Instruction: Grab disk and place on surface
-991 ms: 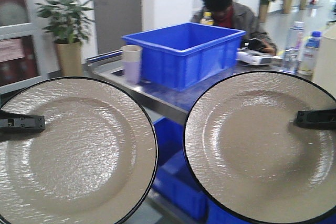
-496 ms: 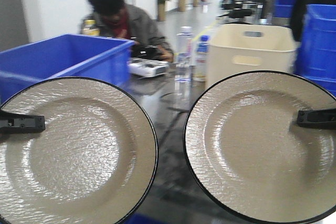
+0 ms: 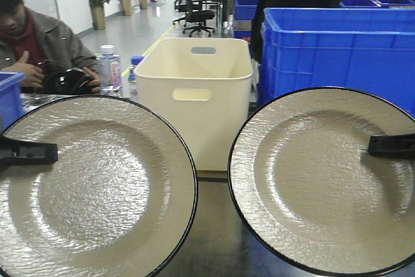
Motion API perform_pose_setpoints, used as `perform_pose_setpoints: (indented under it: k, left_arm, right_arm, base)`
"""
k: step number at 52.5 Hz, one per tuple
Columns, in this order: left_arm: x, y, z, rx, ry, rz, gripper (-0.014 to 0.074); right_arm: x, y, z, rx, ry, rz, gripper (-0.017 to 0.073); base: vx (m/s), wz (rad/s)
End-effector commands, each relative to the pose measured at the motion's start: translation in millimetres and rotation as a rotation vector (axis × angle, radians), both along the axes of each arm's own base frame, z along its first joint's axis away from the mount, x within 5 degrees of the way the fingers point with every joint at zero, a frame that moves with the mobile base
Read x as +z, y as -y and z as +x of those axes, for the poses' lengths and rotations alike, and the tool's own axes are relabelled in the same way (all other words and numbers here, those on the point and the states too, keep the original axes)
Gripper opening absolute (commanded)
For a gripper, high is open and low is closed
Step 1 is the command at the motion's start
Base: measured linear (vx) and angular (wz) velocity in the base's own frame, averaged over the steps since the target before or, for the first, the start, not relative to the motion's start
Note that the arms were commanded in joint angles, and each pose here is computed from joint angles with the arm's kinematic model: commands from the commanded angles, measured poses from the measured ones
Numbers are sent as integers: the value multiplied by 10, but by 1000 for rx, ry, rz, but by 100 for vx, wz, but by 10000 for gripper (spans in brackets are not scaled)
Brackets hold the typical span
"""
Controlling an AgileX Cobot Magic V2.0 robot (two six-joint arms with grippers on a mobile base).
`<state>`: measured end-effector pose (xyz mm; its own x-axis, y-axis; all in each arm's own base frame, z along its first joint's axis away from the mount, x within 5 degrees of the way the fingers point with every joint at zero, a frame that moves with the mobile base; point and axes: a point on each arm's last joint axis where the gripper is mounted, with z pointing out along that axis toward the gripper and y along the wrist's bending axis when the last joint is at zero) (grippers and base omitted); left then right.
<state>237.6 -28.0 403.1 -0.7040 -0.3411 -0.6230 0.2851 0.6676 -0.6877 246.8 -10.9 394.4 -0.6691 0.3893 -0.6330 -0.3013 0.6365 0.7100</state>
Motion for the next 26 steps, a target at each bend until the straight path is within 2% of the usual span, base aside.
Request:
perform_pose_setpoints:
  k: [1, 26]
  left_arm:
    - [259, 36, -57, 25, 83, -126, -2]
    - [259, 37, -58, 24, 83, -126, -2]
  right_arm:
    - [260, -44, -58, -9, 99, 106, -9]
    - [260, -43, -57, -10, 100, 106, -9]
  base:
    - [23, -27]
    - [14, -15]
